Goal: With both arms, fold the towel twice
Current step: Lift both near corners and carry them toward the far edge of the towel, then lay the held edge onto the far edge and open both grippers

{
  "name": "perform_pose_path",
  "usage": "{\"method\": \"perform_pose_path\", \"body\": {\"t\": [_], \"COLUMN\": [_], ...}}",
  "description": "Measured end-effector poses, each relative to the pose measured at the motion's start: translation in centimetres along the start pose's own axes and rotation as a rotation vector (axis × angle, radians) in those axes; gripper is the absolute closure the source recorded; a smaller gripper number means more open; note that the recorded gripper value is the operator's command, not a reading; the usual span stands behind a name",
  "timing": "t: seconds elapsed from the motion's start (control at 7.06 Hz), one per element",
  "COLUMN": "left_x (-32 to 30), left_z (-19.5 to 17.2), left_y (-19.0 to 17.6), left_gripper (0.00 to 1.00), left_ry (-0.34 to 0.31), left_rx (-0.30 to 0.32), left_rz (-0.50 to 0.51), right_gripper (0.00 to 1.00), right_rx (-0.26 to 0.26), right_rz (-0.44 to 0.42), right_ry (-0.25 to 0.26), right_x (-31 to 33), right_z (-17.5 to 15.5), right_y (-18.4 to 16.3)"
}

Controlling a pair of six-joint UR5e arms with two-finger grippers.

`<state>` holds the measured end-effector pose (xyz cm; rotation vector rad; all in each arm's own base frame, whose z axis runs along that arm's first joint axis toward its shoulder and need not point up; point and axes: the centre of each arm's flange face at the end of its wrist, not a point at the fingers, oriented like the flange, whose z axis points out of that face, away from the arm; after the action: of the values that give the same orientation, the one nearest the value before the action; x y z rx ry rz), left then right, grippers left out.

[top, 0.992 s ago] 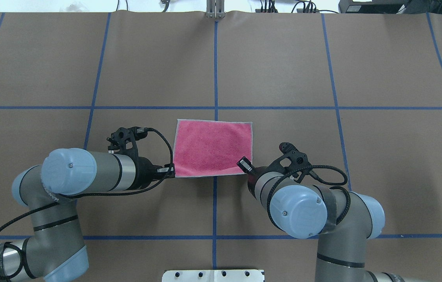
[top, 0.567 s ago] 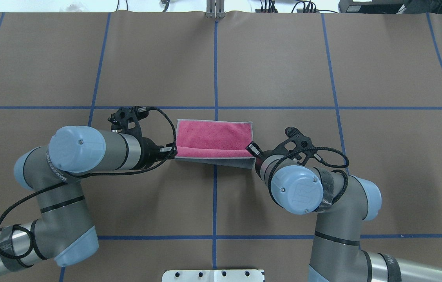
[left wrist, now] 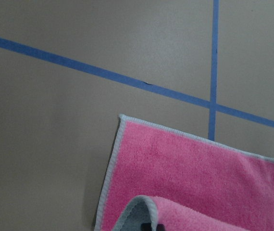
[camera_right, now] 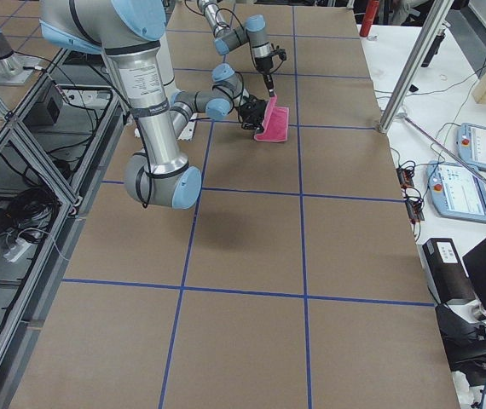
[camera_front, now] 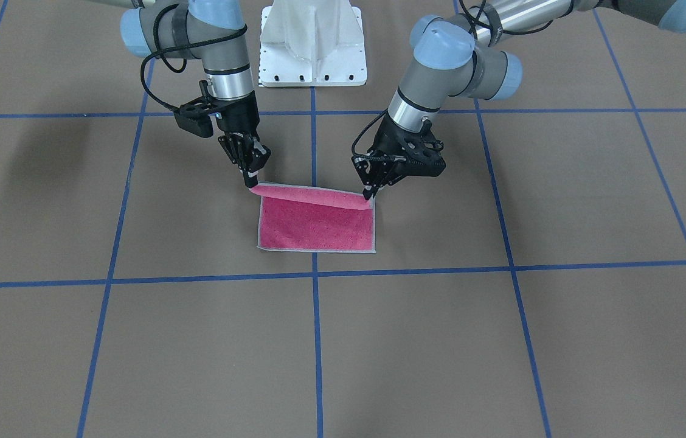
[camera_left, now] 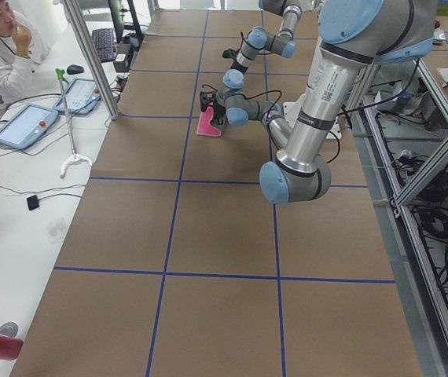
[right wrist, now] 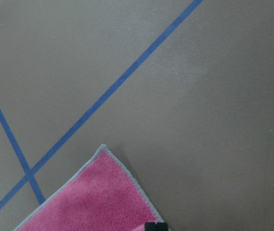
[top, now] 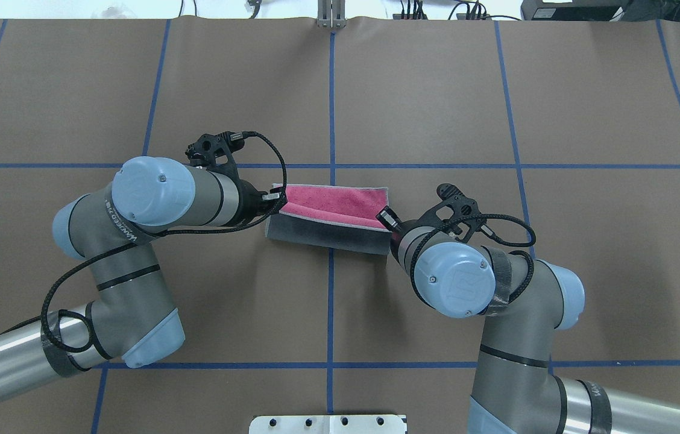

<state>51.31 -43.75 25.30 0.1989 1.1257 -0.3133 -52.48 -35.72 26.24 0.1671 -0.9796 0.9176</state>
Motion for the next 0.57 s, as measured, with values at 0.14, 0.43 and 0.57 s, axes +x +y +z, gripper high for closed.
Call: {"method": "perform_pose_path", "body": {"t": [0.14,0.43,0.57], "left_x": [-0.1,-0.6,-0.6], "left_z": [0.5,1.7,2.2], "left_y": [-0.4,-0.9,-1.0], "left_gripper": [1.00,1.00,1.00], "left_ry": [-0.010,-0.035,-0.042], "left_rx": [0.003,0.006,0.006], "left_rz": [-0.002,-0.007,-0.007], "right_gripper": [1.00,1.00,1.00], "right_rx": [0.003,0.015,0.024], "right_rz": [0.001,0.000,-0.004], "right_ry": [-0.008,-0.014,-0.012], "right_x": [-0.6,-1.3,-1.7], "right_z": [-0.2,-0.1,0.4], "right_y": [-0.3,-1.3,-1.5]}}
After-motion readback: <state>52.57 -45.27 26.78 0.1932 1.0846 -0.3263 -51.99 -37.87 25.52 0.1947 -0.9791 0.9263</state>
